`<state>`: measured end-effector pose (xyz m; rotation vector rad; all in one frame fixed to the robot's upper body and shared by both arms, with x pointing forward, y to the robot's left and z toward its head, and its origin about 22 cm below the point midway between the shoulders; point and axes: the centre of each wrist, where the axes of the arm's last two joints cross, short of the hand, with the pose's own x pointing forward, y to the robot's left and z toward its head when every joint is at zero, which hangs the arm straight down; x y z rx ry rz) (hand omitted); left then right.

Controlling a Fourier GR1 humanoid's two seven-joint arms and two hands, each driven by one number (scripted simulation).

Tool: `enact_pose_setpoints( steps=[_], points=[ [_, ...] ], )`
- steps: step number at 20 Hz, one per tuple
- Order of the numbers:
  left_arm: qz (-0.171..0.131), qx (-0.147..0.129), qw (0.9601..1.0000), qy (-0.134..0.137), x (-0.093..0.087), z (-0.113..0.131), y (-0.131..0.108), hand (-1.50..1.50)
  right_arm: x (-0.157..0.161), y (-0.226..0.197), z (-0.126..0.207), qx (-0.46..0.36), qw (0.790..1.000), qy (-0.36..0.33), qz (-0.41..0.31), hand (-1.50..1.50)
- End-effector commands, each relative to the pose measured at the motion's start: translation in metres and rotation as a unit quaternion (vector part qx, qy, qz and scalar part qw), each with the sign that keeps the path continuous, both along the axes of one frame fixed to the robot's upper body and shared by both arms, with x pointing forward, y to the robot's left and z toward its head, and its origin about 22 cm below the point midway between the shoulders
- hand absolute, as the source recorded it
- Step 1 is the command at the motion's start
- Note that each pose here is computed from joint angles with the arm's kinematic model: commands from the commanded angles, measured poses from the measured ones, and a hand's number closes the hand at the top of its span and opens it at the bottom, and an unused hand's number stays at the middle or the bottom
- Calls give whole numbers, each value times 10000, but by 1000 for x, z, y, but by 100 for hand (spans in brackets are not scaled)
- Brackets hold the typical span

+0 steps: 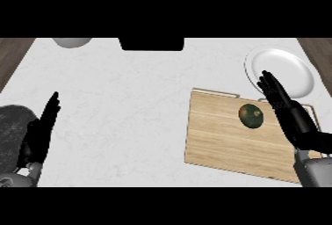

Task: Pick the squash from the tray and place it in the plate

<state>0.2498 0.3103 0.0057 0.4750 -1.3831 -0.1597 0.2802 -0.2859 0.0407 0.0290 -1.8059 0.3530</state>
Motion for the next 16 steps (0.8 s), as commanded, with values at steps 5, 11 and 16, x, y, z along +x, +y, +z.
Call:
enact_pose_setpoints(
  steps=[5, 11, 16],
  points=[
    [-755, -590, 9933, -654, 3, -7, -20, 0, 45, 54, 27, 1319, 9849, 1020, 459, 150],
    [-1011, -1071, 9880, -475, -8, -17, -12, 0, 29, 66, -16, 705, 9803, -172, -1837, -150],
    [-902, -1094, 9889, -447, 15, -26, -17, 0, -6, 79, -39, 401, 9840, -731, -1576, -150]
  ],
)
